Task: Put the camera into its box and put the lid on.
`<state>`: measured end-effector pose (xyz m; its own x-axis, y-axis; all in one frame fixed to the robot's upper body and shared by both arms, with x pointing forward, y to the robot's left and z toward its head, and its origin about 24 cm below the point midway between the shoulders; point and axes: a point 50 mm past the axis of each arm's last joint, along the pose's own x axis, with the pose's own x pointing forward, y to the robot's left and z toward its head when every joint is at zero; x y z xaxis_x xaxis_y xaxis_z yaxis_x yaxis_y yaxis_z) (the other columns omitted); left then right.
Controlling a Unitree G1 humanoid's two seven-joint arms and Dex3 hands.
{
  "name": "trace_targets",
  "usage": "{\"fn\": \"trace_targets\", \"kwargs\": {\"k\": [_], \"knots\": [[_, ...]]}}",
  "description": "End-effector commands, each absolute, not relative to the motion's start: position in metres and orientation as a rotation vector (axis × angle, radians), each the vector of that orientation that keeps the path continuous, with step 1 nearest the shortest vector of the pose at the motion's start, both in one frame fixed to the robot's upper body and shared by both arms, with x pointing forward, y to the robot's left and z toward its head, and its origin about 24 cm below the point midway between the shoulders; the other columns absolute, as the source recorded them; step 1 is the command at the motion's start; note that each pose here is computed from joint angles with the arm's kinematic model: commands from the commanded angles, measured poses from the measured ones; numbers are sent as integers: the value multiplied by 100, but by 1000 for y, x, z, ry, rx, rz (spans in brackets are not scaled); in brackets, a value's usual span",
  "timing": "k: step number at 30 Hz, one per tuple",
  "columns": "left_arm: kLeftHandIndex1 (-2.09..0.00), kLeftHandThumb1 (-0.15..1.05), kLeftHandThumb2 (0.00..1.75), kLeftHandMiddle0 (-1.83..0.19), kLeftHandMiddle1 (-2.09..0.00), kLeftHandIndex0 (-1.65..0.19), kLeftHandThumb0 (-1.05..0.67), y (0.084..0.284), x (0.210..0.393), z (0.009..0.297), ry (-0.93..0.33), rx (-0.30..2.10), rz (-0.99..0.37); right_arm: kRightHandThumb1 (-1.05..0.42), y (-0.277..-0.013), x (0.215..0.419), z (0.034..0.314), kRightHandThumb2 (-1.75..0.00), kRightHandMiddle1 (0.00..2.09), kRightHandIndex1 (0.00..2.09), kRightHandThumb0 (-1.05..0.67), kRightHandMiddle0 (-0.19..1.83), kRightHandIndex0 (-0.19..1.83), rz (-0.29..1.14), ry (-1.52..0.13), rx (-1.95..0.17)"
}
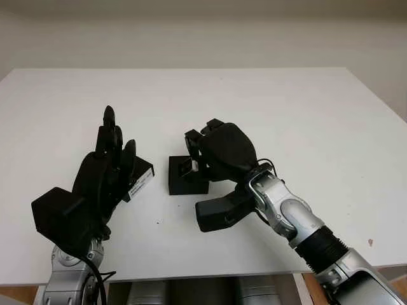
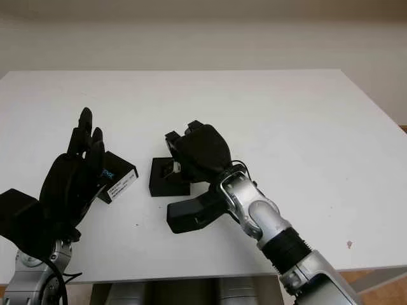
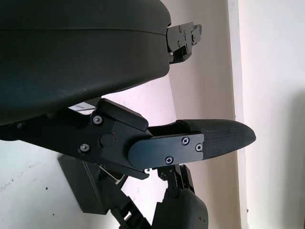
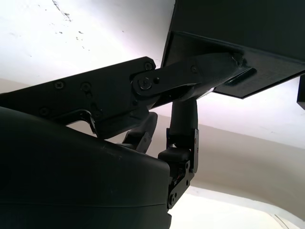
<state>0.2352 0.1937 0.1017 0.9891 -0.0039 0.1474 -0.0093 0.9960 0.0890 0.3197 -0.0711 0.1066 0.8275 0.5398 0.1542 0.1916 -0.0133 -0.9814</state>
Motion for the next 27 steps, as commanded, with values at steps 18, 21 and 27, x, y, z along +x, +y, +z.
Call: {"fn": "trace_targets", "kwargs": {"k": [18,21,27], "knots": [[0,105,56,19,0,19,-83,193,236,107,-170,90,5,-97,-67,324,105,-5,144,105,-46,48,19,340,-638,-1482],[0,105,57,19,0,19,-83,195,237,107,-172,95,-2,-98,-72,329,108,-6,143,106,-45,48,15,345,-619,-1436],[0,105,57,19,0,19,-84,195,238,109,-174,101,-6,-99,-81,336,119,-5,132,96,-41,45,18,326,-587,-1367]]}}
